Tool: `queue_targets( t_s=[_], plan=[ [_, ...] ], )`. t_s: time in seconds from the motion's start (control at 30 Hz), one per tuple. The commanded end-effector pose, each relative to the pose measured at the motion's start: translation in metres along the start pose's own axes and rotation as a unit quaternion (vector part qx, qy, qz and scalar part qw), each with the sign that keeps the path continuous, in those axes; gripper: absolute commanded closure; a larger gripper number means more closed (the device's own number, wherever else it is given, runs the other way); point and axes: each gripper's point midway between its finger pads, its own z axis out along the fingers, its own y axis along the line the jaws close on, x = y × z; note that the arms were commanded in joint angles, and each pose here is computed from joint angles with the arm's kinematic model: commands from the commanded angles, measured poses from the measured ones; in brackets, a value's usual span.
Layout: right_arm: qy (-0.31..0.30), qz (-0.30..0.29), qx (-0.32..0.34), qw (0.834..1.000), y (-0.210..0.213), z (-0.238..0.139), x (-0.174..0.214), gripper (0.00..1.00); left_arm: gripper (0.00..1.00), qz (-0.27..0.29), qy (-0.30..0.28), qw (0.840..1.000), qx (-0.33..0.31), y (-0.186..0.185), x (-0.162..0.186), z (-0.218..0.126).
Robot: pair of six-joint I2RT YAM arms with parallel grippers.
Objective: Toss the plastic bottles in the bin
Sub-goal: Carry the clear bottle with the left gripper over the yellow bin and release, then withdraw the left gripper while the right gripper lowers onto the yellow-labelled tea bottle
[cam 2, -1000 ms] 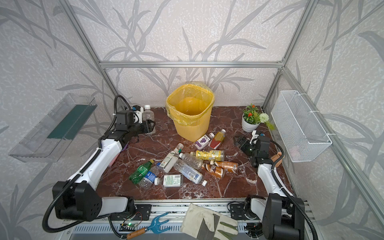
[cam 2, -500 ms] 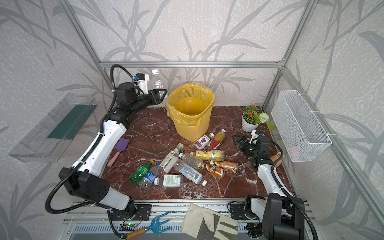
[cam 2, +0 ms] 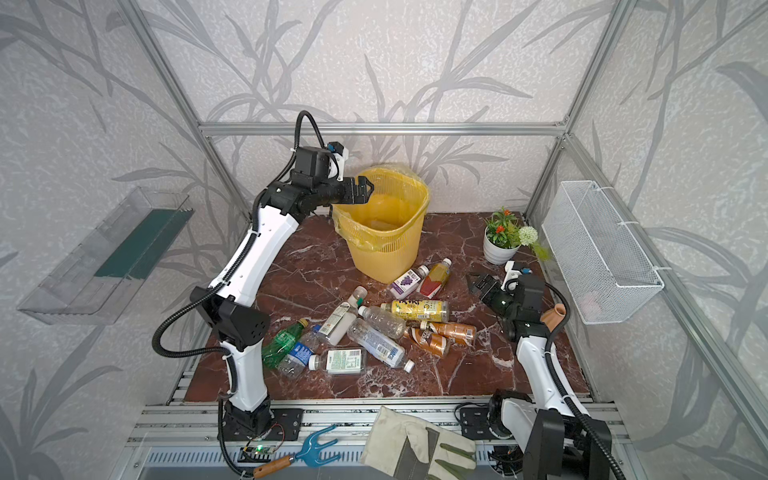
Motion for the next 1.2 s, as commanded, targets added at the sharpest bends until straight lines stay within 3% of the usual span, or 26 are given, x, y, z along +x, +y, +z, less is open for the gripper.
queue_targets(
  t_s=[0.0,0.23,0.47,0.6,0.73,0.9,1.17],
  plan=[
    [0.002,-0.006,0.004,1.0,-0.001,-0.002,-0.001,0.0,0.01,0.016,-0.056,0.998,-0.013,-0.006,-0.027,-0.044],
    [0.007,-0.001,0.011,1.0,-0.007,0.001,0.003,0.0,0.01,0.031,-0.143,0.988,-0.039,0.005,-0.02,-0.092],
    [0.024,-0.026,0.009,0.999,-0.005,0.002,0.007,0.01,0.01,-0.019,-0.214,0.962,-0.169,0.066,0.014,-0.152],
    [0.042,-0.066,0.005,0.997,0.004,0.002,0.008,0.03,0.01,-0.08,-0.196,0.947,-0.242,0.117,0.052,-0.175],
    [0.074,-0.123,0.002,0.99,0.019,0.005,0.012,0.05,0.0,-0.213,-0.15,0.922,-0.288,0.183,0.111,-0.182],
    [0.11,-0.174,0.035,0.978,0.025,0.012,0.02,0.05,0.01,-0.268,-0.129,0.893,-0.338,0.218,0.166,-0.188],
    [0.136,-0.146,0.075,0.977,0.028,0.043,0.032,0.1,0.01,-0.317,-0.095,0.874,-0.356,0.244,0.217,-0.177]
  ],
)
